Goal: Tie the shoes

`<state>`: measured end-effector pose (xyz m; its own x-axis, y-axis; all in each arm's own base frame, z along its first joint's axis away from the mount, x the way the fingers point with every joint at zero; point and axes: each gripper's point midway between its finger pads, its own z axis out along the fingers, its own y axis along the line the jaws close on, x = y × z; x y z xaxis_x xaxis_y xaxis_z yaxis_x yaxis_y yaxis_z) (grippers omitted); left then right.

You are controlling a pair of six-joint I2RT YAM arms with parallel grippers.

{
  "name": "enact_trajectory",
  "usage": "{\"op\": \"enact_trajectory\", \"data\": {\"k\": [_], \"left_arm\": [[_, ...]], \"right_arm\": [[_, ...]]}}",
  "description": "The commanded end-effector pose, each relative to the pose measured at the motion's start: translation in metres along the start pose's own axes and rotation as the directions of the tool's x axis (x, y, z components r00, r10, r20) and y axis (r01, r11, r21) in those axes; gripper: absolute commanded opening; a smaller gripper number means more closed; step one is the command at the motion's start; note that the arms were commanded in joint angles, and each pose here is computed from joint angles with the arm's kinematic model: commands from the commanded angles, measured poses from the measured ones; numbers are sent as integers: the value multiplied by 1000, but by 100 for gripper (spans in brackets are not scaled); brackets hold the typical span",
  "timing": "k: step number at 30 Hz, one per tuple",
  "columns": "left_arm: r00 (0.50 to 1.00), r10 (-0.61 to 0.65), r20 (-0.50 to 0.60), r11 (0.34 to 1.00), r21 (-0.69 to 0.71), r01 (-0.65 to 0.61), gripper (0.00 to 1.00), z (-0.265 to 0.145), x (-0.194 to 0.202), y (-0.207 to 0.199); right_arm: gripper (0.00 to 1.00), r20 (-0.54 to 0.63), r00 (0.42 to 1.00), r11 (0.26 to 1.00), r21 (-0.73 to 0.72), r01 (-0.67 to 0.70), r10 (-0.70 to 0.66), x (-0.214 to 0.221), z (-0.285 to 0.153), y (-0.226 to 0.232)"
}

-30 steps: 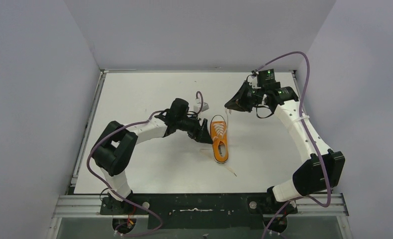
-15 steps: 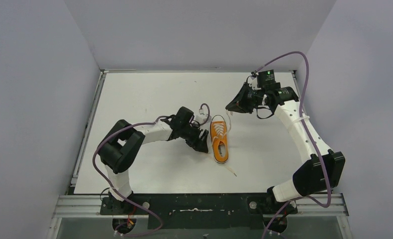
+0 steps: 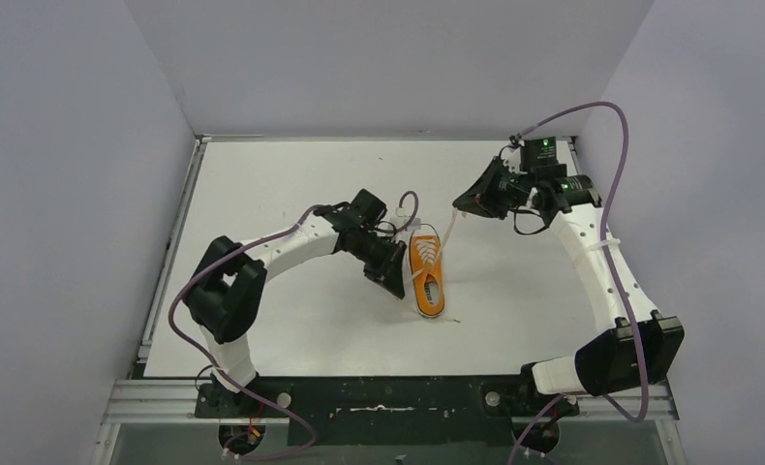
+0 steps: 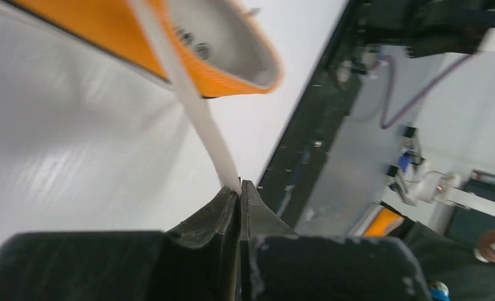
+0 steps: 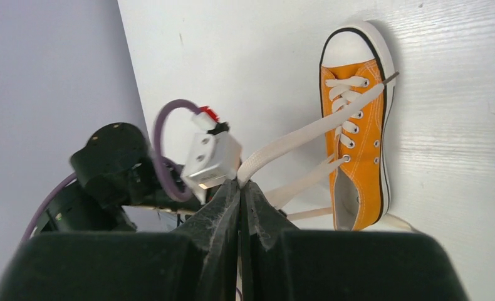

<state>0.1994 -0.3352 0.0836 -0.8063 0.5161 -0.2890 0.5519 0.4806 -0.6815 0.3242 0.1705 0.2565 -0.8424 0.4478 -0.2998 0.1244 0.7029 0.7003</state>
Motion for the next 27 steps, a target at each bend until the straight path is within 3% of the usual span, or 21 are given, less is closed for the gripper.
{"op": "enact_trajectory", "data": {"k": [1, 9, 17, 23, 27], "left_arm": [[996, -73, -53, 967, 242, 84, 0, -44, -3, -81], [997, -51, 66, 919, 395, 20, 1, -57, -48, -118], [980, 99, 173, 962, 236, -139, 8, -57, -49, -96], [925, 174, 337, 965, 130, -229, 8, -53, -72, -71], [900, 202, 386, 956, 122, -267, 11, -51, -89, -70]], "right_arm": [[0, 69, 998, 998, -65, 9, -5, -10, -18, 6], [0, 63, 998, 997, -83, 2, 3, -12, -17, 9], [0, 58, 998, 992, -129, -10, 18, -15, -22, 24], [0, 19, 1000, 985, -170, -11, 15, -2, -23, 44], [0, -4, 1000, 982, -187, -14, 13, 11, -24, 57]]}}
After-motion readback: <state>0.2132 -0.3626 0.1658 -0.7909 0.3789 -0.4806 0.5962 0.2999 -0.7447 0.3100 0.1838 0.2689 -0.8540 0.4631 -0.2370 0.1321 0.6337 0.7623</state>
